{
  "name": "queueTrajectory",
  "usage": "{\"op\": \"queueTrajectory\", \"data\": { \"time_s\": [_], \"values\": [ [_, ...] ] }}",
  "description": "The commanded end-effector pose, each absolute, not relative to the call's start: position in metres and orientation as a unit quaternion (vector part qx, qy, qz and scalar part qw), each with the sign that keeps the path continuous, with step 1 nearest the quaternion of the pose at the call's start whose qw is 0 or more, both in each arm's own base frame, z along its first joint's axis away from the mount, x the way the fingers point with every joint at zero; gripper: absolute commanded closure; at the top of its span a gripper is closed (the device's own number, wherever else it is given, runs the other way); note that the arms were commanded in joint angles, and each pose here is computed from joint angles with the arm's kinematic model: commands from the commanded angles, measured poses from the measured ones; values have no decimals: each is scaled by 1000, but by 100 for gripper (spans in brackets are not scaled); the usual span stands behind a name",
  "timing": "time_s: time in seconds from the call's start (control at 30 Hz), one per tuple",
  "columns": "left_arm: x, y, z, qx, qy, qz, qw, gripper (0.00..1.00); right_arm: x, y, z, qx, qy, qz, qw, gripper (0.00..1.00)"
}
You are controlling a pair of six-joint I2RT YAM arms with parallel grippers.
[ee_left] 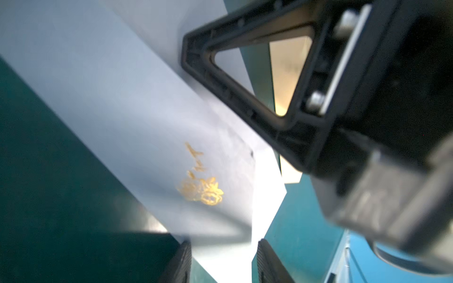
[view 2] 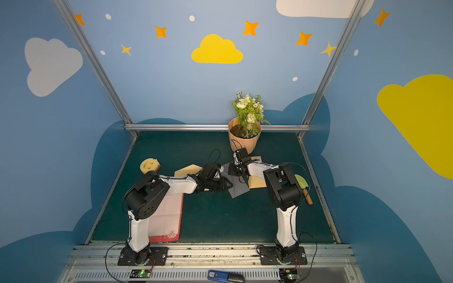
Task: Fold the letter paper in half and place it into the envelope
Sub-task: Move the envelope to the center of the board.
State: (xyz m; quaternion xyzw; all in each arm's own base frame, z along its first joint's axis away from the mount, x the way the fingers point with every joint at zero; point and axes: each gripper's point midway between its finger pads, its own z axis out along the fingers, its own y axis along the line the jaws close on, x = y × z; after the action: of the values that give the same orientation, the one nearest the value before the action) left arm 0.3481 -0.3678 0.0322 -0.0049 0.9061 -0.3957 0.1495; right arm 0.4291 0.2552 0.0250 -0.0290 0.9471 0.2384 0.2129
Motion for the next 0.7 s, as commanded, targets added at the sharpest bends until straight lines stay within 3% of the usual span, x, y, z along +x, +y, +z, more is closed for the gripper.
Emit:
{"op": "queueTrajectory", "data": {
  "time_s": [0.0, 0.17, 0.37, 0.43, 0.67],
  "values": [
    [360, -345, -5, -45, 922, -362, 128, 54, 440, 249, 16, -24, 954, 220, 201, 100],
    [383, -351, 11, -30, 918, -368, 144, 55, 458, 257, 32, -32, 948, 233, 212, 100],
    [395, -340, 51, -20, 912, -367, 180, 54, 456, 262, 86, -47, 932, 262, 247, 98],
    [395, -333, 65, -21, 910, -367, 193, 52, 451, 263, 109, -53, 923, 277, 261, 88],
    [375, -286, 108, -42, 906, -338, 251, 42, 419, 261, 180, -96, 893, 310, 311, 40]
  ]
}}
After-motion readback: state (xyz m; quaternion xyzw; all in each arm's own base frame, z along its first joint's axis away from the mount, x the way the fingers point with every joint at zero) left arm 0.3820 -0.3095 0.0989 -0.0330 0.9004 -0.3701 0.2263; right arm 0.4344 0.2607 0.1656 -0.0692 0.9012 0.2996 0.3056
